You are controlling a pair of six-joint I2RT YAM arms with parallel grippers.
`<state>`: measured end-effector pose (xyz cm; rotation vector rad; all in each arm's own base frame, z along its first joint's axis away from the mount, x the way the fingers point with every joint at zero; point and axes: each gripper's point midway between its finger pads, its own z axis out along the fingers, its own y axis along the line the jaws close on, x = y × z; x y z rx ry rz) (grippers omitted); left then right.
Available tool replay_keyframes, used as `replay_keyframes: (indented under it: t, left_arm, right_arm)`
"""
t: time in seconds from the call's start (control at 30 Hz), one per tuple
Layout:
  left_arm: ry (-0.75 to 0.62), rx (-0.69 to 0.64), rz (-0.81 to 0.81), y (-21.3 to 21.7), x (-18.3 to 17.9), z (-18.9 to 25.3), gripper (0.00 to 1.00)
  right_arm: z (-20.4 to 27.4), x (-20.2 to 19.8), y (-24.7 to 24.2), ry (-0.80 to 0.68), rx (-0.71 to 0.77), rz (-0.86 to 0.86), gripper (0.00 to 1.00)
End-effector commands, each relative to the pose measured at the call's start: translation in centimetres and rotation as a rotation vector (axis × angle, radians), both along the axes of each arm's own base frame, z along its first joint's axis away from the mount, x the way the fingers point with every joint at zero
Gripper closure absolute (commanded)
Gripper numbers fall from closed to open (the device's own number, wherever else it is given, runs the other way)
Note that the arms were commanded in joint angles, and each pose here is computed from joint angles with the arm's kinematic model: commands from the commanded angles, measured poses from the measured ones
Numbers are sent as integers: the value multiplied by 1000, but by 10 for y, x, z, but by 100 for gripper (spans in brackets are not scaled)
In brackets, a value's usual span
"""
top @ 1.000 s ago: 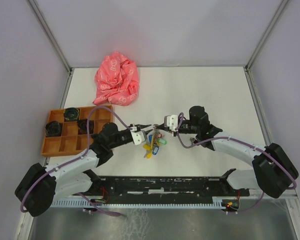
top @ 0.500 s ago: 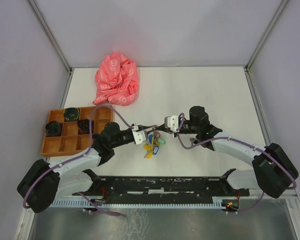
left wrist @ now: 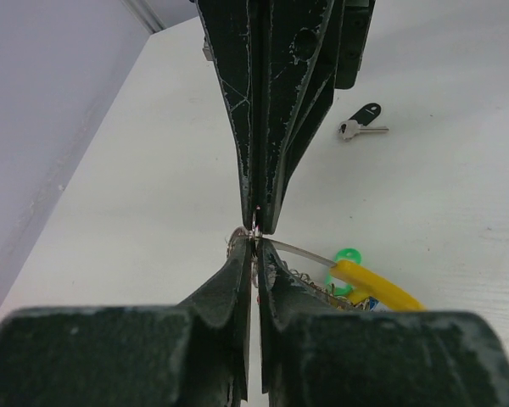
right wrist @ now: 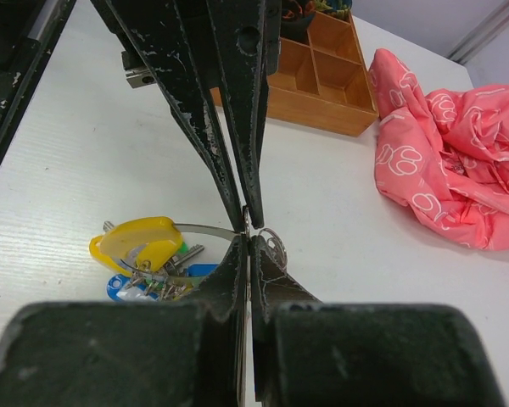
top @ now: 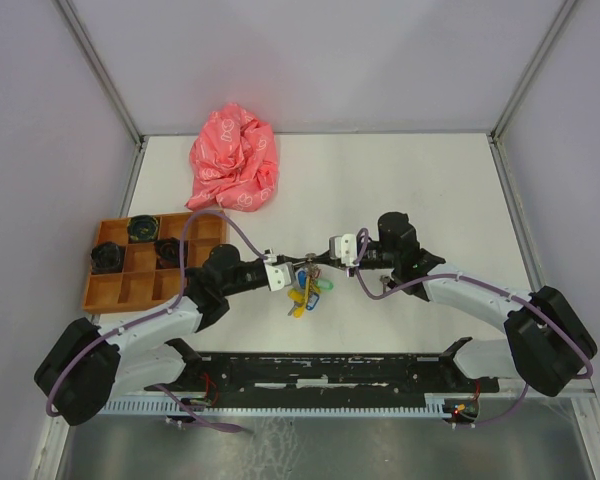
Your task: Put the keys on the keyring
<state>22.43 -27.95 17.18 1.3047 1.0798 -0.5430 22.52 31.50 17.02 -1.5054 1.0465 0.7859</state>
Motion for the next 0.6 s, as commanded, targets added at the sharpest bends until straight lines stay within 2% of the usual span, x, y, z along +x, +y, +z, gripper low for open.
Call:
replay_keyframes:
  t: [0.0,0.1,0.2,0.3,0.37,0.57]
  left_arm:
    - [-29,-49,-29,-7,1,22,95]
    - [-29,-48,-27,-7,1,22,97]
    - [-33,-49,-2,-3,4,22,97]
    - [-26,-52,30,1,7,21,97]
    - [-23,-61,45,2,8,22,97]
    - [40,-111,143,8,20,24,97]
  right_arm:
    - [30,-1,7,-64,58,51,99]
    - [31,0,6,-60,56,35,96]
    - [33,6,0,-46,55,-35,81]
    - [41,14,-13,8,64,-175,69]
    - [50,21,-25,52,72,-285,56]
    - [83,29,-63,257,115,-589,45]
